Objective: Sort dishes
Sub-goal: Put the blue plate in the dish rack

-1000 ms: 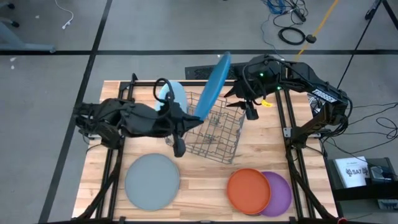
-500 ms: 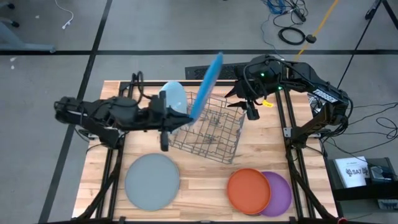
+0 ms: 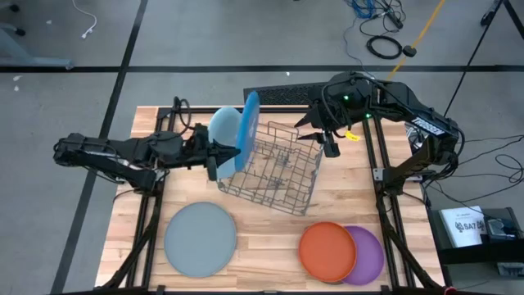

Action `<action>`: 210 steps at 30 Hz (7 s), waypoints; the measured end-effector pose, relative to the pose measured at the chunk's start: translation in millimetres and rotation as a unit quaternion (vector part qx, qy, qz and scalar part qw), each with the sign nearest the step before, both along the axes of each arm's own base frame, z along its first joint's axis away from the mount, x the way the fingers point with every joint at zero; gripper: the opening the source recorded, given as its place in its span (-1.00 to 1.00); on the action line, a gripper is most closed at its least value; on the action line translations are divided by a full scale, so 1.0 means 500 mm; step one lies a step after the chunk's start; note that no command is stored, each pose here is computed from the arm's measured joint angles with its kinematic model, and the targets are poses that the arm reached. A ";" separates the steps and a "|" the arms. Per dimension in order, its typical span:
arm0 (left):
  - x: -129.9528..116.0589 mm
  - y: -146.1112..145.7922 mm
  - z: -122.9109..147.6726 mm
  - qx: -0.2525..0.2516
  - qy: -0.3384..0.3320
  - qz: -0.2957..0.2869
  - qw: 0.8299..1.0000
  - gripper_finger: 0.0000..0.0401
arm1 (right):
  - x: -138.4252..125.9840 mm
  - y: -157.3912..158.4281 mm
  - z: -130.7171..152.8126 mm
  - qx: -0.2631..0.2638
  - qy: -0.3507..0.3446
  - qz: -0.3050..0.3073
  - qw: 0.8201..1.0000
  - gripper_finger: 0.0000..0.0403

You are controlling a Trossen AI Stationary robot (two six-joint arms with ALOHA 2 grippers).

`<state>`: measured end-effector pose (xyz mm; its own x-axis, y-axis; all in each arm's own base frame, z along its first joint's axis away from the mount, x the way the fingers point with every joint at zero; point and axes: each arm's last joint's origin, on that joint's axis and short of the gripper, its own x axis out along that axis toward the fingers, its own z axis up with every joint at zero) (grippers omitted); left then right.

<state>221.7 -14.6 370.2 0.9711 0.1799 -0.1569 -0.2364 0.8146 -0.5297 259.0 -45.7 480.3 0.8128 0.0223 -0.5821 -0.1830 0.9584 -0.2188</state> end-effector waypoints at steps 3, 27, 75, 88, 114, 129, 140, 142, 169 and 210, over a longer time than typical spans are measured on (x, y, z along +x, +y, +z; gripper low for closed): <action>0.002 0.014 -0.026 -0.009 0.014 -0.002 1.000 -1.00 | 0.000 0.000 0.000 -0.001 -0.001 0.000 1.000 -0.22; -0.019 0.087 -0.120 -0.075 0.057 -0.017 0.995 -1.00 | 0.000 0.000 0.000 0.002 -0.001 -0.002 1.000 -0.22; -0.021 0.086 -0.128 -0.084 0.078 -0.014 0.993 -1.00 | 0.208 -0.070 -0.172 -0.050 0.111 0.020 0.992 -0.40; -0.037 0.090 -0.113 -0.076 0.052 0.040 0.995 -0.91 | 0.197 -0.071 -0.157 -0.058 0.098 0.020 0.993 -0.40; -0.050 0.087 -0.105 -0.089 0.042 0.055 0.994 -0.90 | 0.196 -0.071 -0.158 -0.056 0.100 0.020 0.993 -0.40; -0.050 0.086 -0.107 -0.109 0.041 0.062 0.991 -0.60 | 0.197 -0.069 -0.157 -0.051 0.097 0.032 0.993 -0.40; -0.078 0.087 -0.090 -0.094 0.019 0.099 0.990 -0.39 | 0.196 -0.069 -0.158 -0.050 0.099 0.032 0.993 -0.40; -0.086 0.086 -0.082 -0.085 0.007 0.097 0.992 -0.39 | 0.196 -0.069 -0.158 -0.050 0.099 0.032 0.993 -0.40; -0.016 0.052 -0.045 0.032 0.090 0.031 0.995 -0.99 | 0.197 -0.070 -0.157 -0.058 0.094 0.037 0.993 -0.40; 0.017 0.048 -0.041 0.121 0.344 0.186 0.912 -1.00 | 0.196 -0.069 -0.158 -0.054 0.099 0.035 0.993 -0.40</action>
